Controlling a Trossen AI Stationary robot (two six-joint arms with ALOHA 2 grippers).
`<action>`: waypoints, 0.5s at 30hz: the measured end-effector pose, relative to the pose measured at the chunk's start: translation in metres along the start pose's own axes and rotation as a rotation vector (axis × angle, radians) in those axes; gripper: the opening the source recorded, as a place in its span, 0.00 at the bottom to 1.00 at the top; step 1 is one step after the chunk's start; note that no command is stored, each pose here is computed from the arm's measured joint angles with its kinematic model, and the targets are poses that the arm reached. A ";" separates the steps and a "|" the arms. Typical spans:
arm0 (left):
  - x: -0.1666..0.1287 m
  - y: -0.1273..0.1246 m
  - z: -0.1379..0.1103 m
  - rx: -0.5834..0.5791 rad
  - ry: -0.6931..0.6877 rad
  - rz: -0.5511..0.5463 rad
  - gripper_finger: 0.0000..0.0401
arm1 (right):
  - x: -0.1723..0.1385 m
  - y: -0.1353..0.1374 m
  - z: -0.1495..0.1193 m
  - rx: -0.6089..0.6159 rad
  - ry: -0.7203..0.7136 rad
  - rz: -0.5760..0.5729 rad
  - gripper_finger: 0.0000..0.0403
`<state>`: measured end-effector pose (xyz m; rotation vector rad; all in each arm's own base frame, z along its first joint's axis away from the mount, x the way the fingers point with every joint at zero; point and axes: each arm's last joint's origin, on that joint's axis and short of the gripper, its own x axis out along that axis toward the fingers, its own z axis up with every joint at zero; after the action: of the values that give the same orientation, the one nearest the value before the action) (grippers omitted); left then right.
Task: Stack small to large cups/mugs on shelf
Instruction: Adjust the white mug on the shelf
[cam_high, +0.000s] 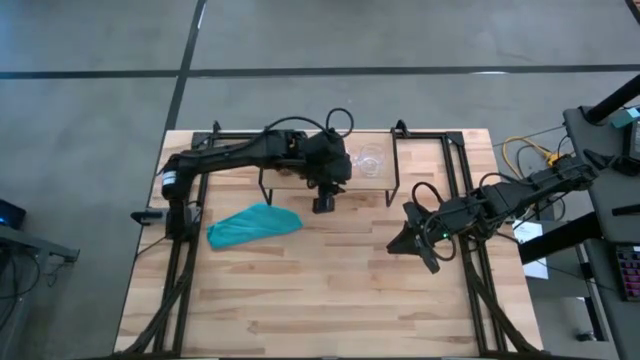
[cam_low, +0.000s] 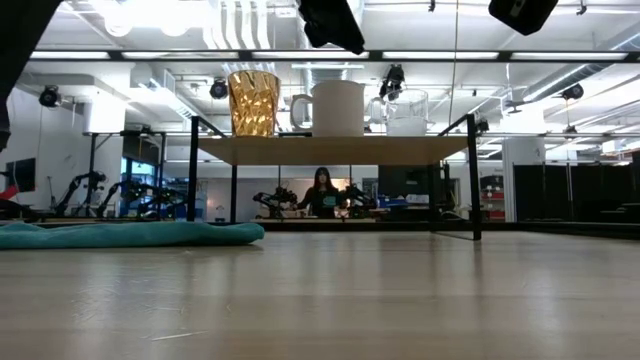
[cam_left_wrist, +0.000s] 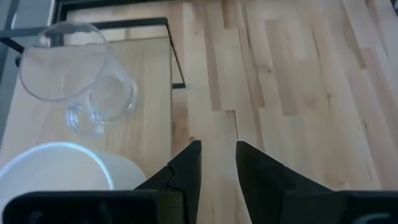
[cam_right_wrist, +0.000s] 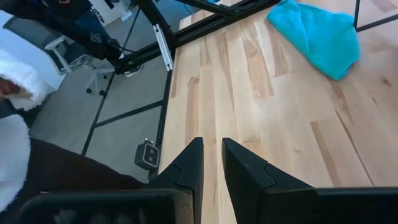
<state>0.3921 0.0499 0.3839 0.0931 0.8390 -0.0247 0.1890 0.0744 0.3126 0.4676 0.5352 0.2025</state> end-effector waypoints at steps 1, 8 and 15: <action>0.001 0.000 0.001 0.000 -0.006 0.001 0.21 | 0.000 0.000 0.000 0.000 0.000 0.000 0.13; 0.019 0.004 -0.001 -0.025 0.027 0.085 0.21 | 0.000 0.000 0.000 -0.001 0.001 0.000 0.13; 0.024 0.006 -0.001 -0.026 0.041 0.146 0.21 | 0.000 0.000 0.000 -0.002 0.002 -0.001 0.13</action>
<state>0.4075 0.0559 0.3654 0.1305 0.8711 0.1262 0.1889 0.0744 0.3124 0.4658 0.5370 0.2026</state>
